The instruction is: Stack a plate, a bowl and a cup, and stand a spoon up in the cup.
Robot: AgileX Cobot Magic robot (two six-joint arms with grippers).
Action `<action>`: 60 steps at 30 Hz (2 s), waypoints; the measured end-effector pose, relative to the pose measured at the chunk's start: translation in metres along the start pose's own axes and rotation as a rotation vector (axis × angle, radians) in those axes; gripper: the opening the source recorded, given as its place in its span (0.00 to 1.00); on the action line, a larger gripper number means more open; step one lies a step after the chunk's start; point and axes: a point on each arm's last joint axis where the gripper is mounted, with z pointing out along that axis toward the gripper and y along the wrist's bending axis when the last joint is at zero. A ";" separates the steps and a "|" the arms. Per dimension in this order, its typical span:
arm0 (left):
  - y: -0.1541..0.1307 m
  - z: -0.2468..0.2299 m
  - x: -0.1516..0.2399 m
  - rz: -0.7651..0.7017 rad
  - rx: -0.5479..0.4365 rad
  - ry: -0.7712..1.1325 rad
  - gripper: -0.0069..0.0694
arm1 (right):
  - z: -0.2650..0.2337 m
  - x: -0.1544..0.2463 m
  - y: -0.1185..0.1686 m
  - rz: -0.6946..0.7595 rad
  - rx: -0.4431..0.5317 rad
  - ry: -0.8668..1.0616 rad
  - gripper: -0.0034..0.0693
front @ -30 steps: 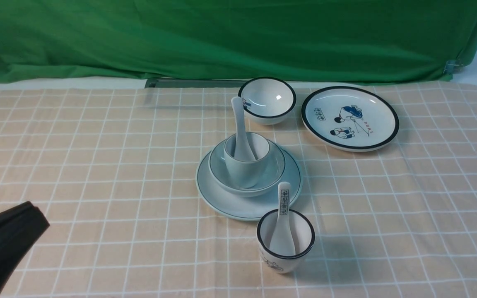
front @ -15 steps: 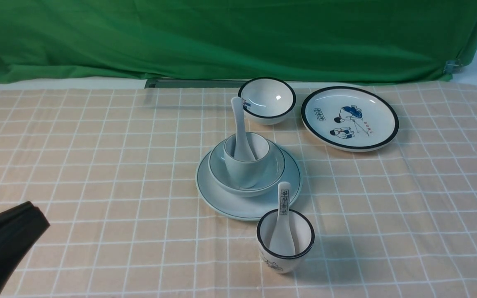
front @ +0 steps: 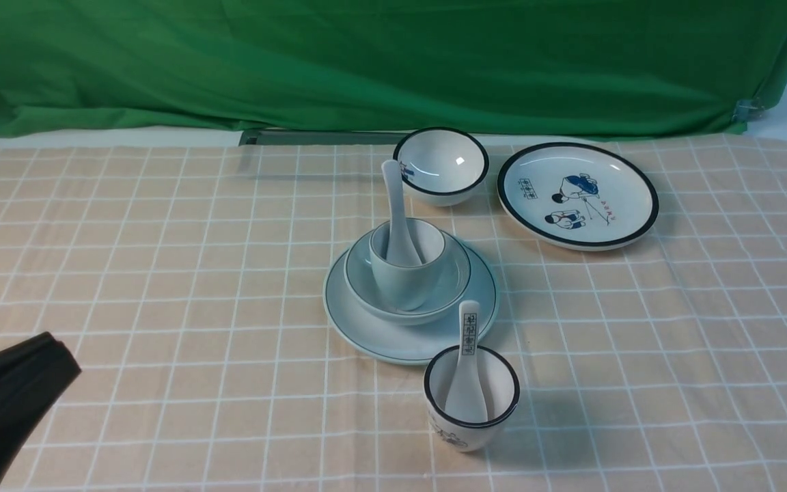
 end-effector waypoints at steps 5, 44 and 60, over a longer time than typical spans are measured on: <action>0.000 0.000 0.000 0.008 -0.001 0.000 0.09 | 0.000 0.000 0.000 0.001 0.000 -0.001 0.11; 0.017 -0.027 0.102 -0.240 -0.615 0.273 0.09 | 0.000 -0.001 0.000 0.003 0.000 -0.008 0.25; 0.017 -0.027 0.101 -0.240 -0.616 0.266 0.09 | 0.000 -0.001 0.000 0.004 0.000 -0.008 0.31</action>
